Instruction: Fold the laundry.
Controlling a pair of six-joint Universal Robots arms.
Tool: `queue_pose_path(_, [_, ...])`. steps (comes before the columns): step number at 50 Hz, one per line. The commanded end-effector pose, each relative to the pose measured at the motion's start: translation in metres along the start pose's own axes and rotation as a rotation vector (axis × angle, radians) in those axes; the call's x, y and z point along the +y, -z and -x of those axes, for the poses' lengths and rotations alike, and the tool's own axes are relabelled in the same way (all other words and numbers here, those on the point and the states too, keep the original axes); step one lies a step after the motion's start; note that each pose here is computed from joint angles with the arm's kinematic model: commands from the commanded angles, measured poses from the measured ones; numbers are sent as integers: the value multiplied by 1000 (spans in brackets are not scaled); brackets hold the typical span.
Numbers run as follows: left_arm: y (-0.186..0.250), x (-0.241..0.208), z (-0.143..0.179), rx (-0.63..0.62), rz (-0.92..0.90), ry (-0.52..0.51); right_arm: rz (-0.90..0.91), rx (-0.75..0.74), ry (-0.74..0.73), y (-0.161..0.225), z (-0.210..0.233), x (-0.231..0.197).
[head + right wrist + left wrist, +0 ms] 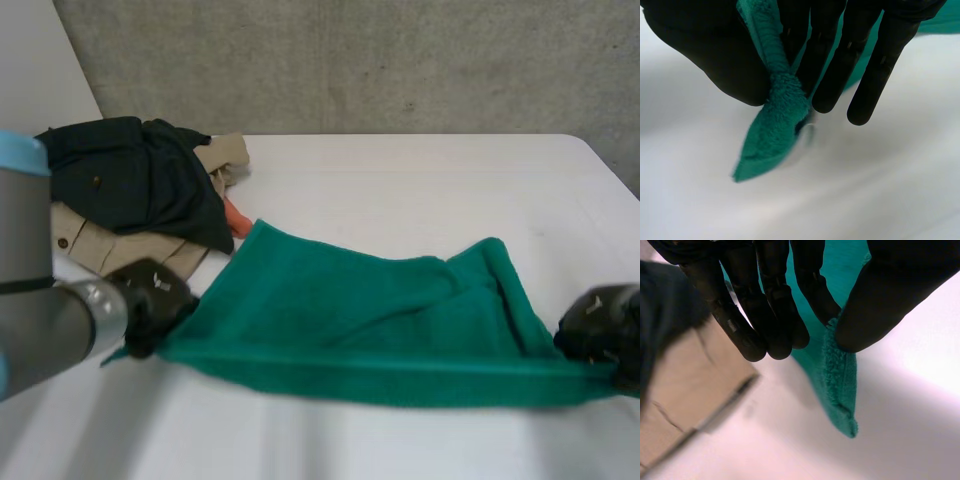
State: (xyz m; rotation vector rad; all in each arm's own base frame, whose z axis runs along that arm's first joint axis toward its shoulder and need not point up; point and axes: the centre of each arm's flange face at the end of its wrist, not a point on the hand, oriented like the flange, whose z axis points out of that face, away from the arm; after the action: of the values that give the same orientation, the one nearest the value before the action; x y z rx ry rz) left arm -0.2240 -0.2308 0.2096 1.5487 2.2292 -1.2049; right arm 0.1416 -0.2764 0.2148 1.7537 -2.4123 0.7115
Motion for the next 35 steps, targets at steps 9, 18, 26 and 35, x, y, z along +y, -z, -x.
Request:
queue_pose_path(9, [20,-165,166,-772,-732,135,-799,880,-237,74,-142,-121])
queue_pose_path(18, [73,-199,214,-975,-1156,344,-1281,1153,-353,121,-178,-141])
queue_pose_path(26, [20,-169,204,-870,-989,390,-1243,1000,-327,85,-153,-148])
queue_pose_path(35, [-64,-115,162,-680,-752,426,-1037,832,-373,8,-136,-124])
